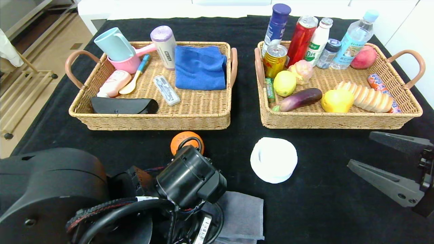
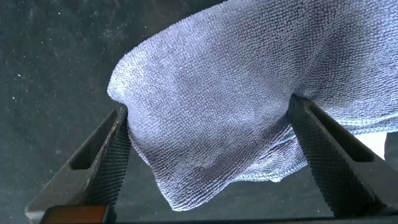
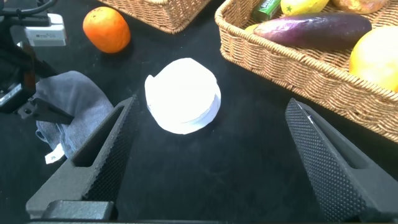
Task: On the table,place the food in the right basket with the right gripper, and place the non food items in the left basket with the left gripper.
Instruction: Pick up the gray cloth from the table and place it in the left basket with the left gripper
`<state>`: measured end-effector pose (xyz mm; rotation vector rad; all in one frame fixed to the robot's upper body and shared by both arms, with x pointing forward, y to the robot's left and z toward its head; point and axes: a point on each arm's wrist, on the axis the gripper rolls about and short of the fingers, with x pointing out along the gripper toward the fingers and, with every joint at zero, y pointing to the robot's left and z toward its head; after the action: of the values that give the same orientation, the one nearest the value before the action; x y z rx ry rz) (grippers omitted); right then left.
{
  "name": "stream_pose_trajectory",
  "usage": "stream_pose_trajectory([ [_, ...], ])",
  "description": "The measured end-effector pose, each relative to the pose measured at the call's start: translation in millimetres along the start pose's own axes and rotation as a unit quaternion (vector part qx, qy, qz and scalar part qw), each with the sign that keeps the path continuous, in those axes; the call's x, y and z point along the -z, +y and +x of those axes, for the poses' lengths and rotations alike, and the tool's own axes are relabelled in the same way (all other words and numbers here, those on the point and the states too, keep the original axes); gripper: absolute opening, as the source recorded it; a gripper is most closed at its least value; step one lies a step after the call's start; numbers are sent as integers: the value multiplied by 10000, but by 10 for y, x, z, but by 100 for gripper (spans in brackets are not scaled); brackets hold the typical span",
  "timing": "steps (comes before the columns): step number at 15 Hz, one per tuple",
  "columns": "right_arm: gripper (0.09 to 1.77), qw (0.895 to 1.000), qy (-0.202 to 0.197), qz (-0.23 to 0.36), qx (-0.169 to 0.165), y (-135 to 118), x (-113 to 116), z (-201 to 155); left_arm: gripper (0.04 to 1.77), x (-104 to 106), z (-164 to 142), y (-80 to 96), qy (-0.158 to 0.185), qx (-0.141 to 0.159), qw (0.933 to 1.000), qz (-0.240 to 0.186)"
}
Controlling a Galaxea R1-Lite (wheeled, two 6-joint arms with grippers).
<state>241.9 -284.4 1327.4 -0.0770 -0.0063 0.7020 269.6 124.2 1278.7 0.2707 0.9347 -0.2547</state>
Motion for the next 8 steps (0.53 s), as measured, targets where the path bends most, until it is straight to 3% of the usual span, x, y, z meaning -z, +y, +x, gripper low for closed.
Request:
stream_pose_trajectory([
  [5,171,10000,-5,-2,3,-1,-1,0,172,2,38,-10,52,-22,10000,10],
  [8,171,10000,-10,-5,3,0,-3,-3,131,5,55,-15,77,-25,10000,12],
])
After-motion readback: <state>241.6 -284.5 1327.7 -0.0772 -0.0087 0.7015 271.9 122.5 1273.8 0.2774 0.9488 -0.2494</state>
